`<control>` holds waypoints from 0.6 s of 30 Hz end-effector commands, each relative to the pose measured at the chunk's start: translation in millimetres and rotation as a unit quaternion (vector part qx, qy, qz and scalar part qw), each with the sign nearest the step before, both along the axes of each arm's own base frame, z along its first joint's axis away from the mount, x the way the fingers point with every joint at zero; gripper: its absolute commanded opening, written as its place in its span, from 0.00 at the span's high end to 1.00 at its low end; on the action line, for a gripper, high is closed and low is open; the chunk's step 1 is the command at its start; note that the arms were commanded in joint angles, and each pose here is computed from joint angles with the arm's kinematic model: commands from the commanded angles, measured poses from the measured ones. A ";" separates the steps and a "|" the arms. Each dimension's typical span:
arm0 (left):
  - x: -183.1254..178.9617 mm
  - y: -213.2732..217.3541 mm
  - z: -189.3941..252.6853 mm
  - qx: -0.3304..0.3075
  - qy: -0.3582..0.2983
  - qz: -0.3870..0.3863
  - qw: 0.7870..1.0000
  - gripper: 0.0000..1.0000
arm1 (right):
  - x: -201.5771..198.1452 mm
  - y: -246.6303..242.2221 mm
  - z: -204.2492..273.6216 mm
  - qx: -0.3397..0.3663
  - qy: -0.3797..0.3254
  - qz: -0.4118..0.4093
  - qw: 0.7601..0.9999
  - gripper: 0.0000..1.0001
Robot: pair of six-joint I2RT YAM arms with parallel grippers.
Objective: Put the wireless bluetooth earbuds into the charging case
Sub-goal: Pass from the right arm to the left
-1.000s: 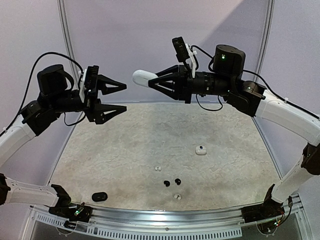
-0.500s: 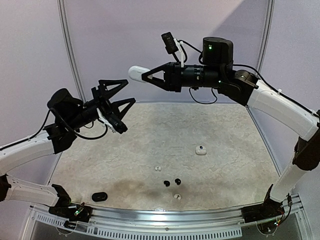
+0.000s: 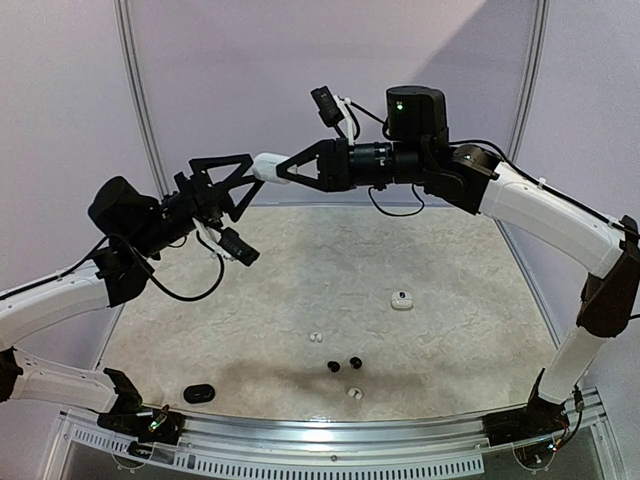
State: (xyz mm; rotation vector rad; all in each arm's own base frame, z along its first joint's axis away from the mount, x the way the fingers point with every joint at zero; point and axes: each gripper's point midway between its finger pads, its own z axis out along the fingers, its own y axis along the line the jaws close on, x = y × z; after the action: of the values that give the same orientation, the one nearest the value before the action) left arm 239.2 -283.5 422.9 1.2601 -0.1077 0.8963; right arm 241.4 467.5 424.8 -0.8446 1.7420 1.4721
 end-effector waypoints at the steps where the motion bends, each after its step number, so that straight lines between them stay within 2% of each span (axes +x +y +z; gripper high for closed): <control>1: 3.8 -4.3 -2.0 0.021 -0.006 0.011 1.000 0.24 | -3.4 12.5 -6.1 0.012 0.030 0.023 0.999 1.00; 8: 10.9 -3.9 6.1 0.025 0.004 0.028 0.999 0.39 | -6.2 20.0 -17.1 0.004 0.044 0.032 0.999 1.00; 15: 5.0 -5.0 -1.9 0.026 0.014 0.016 0.999 0.90 | -3.3 22.5 -20.3 0.001 0.044 0.029 0.999 1.00; 17: 5.2 -4.4 -3.5 0.025 0.021 0.016 0.999 1.00 | -1.7 22.6 -21.4 -0.002 0.043 0.025 0.999 1.00; 18: 5.2 -3.9 -3.8 0.023 0.025 0.016 0.999 1.00 | -1.1 22.7 -21.3 -0.002 0.042 0.023 0.999 1.00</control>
State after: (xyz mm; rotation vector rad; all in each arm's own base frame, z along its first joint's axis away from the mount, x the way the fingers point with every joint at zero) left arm 249.7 -283.6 422.5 1.3228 -0.0876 0.9445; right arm 234.9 481.0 420.4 -0.8361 1.7667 1.6058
